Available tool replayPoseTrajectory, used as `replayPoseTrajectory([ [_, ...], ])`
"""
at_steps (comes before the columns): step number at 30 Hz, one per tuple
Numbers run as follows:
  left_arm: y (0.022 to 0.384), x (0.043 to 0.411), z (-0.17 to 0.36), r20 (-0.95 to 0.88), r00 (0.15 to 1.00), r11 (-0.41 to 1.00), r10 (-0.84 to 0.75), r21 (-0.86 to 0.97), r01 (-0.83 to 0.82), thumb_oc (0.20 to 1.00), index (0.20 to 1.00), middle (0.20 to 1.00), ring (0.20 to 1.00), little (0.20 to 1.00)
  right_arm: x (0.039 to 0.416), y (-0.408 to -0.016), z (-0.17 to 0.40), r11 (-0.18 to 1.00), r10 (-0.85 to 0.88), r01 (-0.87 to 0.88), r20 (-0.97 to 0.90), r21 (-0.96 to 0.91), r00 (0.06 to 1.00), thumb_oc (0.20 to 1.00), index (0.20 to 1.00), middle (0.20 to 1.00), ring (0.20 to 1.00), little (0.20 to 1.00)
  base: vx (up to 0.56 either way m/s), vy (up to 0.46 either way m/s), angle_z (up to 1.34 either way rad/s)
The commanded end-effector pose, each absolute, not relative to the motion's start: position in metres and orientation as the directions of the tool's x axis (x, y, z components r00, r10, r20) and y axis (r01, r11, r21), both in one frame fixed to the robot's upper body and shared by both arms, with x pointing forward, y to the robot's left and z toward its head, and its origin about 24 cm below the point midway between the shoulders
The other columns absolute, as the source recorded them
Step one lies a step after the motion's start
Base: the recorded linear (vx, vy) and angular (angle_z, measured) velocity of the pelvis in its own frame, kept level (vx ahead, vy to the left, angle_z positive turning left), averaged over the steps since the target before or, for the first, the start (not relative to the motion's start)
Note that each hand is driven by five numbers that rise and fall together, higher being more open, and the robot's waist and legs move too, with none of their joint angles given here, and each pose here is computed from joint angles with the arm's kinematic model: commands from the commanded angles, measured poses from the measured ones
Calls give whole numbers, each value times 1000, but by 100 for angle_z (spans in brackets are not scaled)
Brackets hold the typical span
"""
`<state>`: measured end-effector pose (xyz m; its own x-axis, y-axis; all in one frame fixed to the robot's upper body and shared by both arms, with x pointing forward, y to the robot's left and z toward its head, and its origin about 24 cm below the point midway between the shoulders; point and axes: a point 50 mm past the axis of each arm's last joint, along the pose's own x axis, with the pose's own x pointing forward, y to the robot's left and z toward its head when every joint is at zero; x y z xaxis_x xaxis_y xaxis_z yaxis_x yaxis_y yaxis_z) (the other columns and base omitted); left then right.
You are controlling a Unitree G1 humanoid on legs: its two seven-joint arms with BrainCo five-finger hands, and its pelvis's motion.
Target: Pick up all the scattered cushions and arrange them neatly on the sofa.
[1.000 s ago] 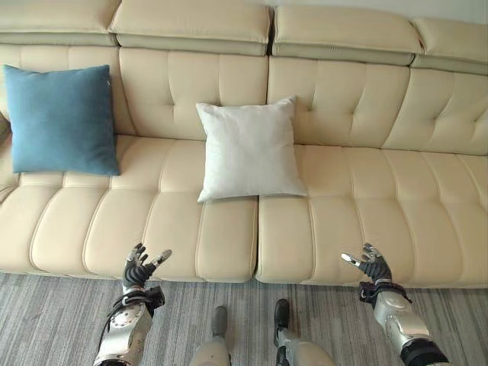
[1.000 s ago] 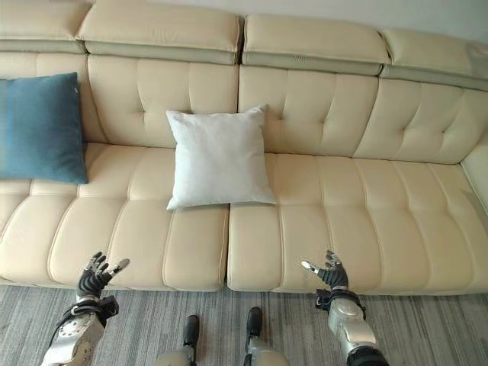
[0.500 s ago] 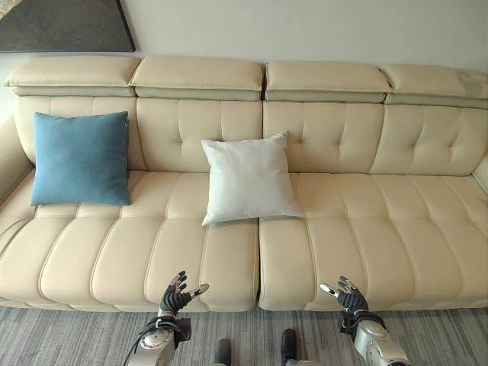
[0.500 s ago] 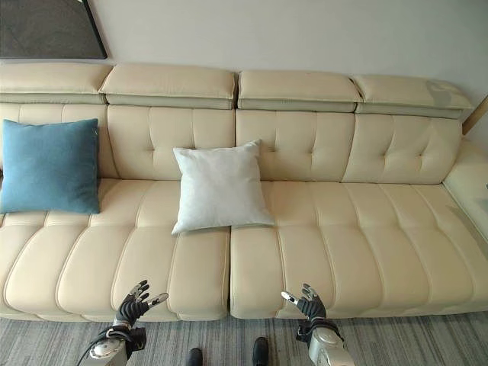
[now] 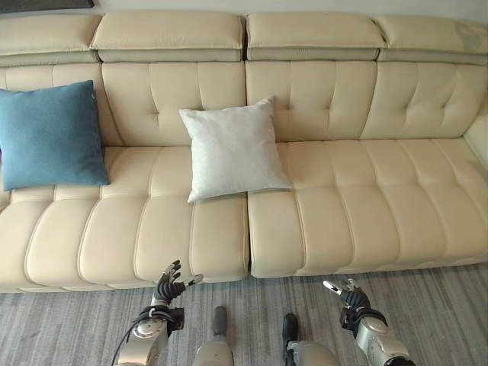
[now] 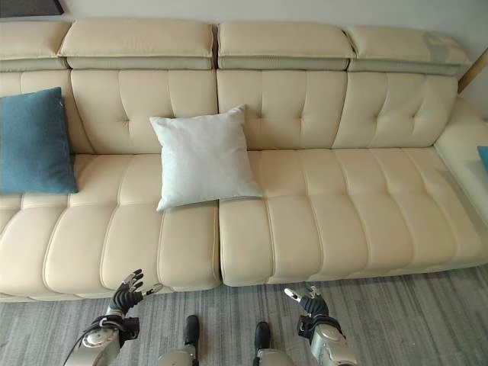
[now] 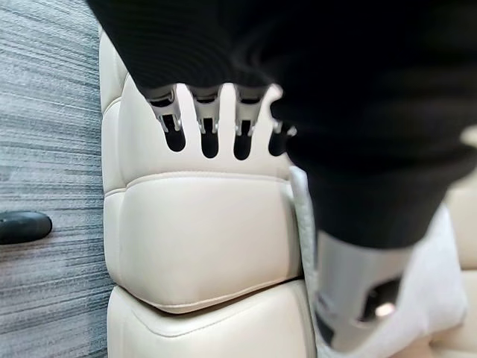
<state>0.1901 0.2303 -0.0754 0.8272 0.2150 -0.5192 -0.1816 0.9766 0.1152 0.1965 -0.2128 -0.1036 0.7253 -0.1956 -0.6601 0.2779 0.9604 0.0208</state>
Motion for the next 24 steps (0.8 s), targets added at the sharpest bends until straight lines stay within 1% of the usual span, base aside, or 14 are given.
replayPoseTrajectory([
  [1,241,204,-54,-414,880,971,235,133,-196,1000,1000,1000,1000,1000,216,-211,-84,967,-193,252,-560,31,806,1000,1000,1000,1000,1000,-156,-169,5],
  [6,232,212,-50,-390,897,978,209,108,-181,1000,1000,1000,1000,1000,226,-214,-74,976,-188,216,-518,-7,834,1000,1000,1000,1000,1000,-258,-166,24],
  [12,227,205,-55,-414,892,983,183,87,-161,1000,1000,1000,1000,1000,223,-210,-76,984,-152,175,-528,-6,836,1000,1000,1000,1000,1000,-204,-64,23],
  [17,220,195,-63,-455,875,986,167,65,-155,1000,1000,1000,1000,1000,219,-209,-80,983,-152,183,-541,4,827,1000,1000,1000,1000,1000,-32,63,4],
  [24,218,195,-63,-455,877,988,155,82,-132,1000,1000,1000,1000,1000,217,-209,-80,981,-162,194,-544,2,823,1000,1000,1000,1000,1000,-35,106,15],
])
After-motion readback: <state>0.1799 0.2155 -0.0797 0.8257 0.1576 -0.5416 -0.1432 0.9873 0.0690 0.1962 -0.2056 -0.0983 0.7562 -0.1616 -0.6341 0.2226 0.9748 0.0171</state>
